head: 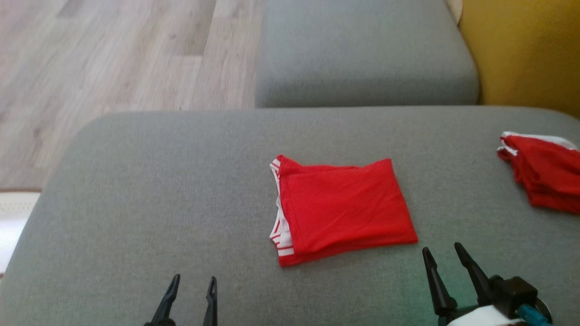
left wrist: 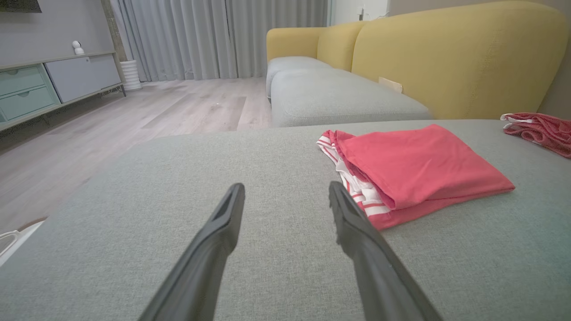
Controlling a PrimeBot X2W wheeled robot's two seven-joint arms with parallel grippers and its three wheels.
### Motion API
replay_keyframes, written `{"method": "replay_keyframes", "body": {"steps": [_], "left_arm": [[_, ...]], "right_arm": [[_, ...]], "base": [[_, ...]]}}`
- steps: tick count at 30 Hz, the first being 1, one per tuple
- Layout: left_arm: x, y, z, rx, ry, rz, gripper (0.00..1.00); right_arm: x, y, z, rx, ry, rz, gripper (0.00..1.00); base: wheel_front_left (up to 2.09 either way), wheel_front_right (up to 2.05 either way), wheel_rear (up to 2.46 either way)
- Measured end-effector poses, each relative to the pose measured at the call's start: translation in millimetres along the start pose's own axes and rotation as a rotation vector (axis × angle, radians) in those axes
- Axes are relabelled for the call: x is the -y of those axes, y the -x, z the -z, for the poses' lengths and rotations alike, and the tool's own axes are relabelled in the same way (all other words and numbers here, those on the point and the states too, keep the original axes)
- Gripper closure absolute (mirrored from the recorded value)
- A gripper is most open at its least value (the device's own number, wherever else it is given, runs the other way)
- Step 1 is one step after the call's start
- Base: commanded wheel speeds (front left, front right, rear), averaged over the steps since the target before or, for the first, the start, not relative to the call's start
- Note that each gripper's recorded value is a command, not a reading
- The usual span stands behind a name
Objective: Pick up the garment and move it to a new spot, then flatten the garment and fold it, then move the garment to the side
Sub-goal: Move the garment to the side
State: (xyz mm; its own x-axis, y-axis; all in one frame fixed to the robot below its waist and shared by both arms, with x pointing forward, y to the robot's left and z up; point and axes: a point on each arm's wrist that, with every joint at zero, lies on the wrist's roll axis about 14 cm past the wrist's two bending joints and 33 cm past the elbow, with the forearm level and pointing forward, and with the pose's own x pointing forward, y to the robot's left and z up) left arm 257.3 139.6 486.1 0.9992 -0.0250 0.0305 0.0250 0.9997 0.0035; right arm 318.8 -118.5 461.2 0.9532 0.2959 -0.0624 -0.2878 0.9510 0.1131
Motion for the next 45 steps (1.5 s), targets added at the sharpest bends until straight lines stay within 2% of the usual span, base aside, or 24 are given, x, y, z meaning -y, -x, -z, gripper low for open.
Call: {"method": "replay_keyframes", "body": {"steps": [6,12,17,21,22,30,31,32,39,45], "left_arm": [[10,-10,5,-0.03,0.009,0.036,0.0],[19,-29,-9,0.008,0.035,0.069,0.0],[27,-42,-17,0.03,0.057,0.098,0.0],[26,-49,-21,0.039,0.061,0.096,0.0],[26,-49,-18,0.03,0.062,0.09,0.0],[19,-51,-11,0.004,0.057,0.065,0.0],[19,-51,-11,0.003,0.057,0.065,0.0],[19,-51,-11,0.002,0.057,0.066,0.0],[31,-59,-8,-0.008,0.062,0.103,0.0],[50,-84,-11,0.008,0.068,0.175,0.0]], "right_arm": [[5,-17,23,-0.094,-0.013,-0.028,0.0],[17,-71,8,-0.101,0.021,-0.071,0.0],[32,-103,12,-0.182,0.002,-0.061,0.0],[38,-123,29,-0.31,-0.038,-0.053,0.0],[39,-127,42,-0.392,-0.025,-0.061,0.0],[42,-124,83,-0.607,-0.011,-0.069,0.0],[40,-124,84,-0.611,-0.015,-0.075,0.08],[38,-125,84,-0.611,-0.022,-0.078,0.99],[43,-132,74,-0.565,-0.028,-0.079,1.0],[97,-162,29,-0.438,0.021,0.015,1.0]], "base": [[0.0,0.0,0.0],[0.0,0.0,0.0],[0.0,0.0,0.0],[0.0,0.0,0.0],[0.0,0.0,0.0],[0.0,0.0,0.0],[0.0,0.0,0.0],[0.0,0.0,0.0],[0.0,0.0,0.0],[0.0,0.0,0.0]]}}
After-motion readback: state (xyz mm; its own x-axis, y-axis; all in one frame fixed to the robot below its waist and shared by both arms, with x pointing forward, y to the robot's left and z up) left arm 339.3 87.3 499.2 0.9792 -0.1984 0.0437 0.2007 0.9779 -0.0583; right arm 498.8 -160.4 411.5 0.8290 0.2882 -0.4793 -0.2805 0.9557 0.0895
